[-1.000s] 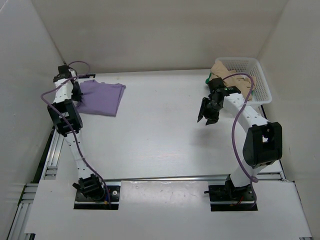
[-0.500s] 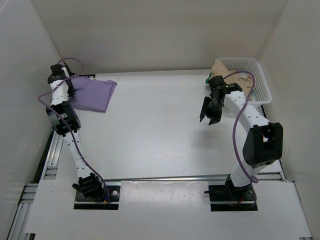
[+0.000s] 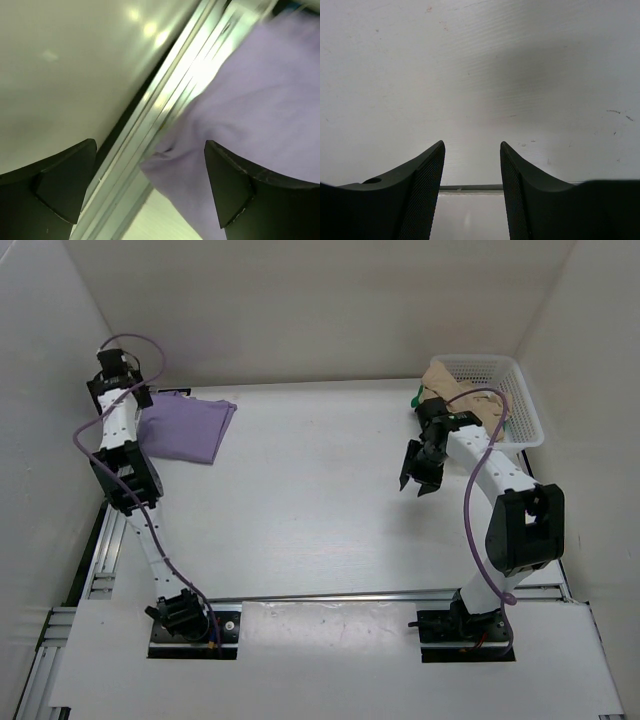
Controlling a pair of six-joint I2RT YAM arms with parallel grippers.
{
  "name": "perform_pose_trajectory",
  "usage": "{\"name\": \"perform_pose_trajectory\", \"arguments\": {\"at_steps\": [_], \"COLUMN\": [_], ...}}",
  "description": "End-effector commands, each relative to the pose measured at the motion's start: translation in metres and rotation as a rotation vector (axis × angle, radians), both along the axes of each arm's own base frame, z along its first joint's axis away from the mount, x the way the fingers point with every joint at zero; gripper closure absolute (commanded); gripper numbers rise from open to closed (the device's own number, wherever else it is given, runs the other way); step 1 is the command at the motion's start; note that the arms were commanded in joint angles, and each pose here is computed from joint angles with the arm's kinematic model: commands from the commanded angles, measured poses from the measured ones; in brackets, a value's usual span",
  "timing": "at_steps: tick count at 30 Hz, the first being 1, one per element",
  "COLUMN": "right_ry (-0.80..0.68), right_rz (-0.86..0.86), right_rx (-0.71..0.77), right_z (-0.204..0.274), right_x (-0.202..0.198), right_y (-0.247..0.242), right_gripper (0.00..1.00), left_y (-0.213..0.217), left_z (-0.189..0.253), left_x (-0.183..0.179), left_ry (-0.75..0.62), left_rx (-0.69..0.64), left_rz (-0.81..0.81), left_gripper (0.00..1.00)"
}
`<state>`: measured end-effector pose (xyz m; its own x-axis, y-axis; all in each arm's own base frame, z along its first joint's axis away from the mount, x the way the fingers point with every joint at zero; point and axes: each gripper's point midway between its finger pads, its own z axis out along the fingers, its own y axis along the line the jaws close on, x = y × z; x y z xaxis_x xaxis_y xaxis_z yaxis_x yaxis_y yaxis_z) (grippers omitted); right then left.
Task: Fold and stack the t-shirts
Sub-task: Put the neatly folded tshirt into the corner of the board with the left arm
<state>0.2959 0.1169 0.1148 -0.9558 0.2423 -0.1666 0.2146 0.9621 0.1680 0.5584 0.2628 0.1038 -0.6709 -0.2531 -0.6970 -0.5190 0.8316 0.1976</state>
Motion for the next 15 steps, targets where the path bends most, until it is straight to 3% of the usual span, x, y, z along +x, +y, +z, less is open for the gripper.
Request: {"name": "perform_pose_trajectory", "arguments": {"at_steps": [1,5,8,10,15], "right_ry": [-0.022,-0.014,-0.005,-0.005,-0.013], "right_rz": [0.002,0.011,0.008,0.008,0.008], "right_rx": [0.024,0.022,0.009,0.009,0.011], "right_z": [0.002,-0.001,-0.005,-0.005,-0.004], "right_x": [0.002,-0.002,-0.006,-0.006,-0.004], "right_y": [0.003,0.005,0.002,0.002,0.002], "right_gripper": [0.47,0.47,0.46,0.46,0.46], "left_y": [-0.049,-0.102,-0.130,-0.127,-0.135], "left_z": [0.109,0.085,0.061,0.040,0.004], "left_x": [0.017,0.026,0.032,0.027,0.011], "left_ry": [-0.191,-0.156,-0.125,-0.069,0.018], "left_rx": [0.126,0.046,-0.012,0.022,-0.024], "left_rz": [-0.034,-0.170,-0.248,-0.211,-0.233], "left_gripper": [0.00,0.07,0.39,0.60,0.67]}}
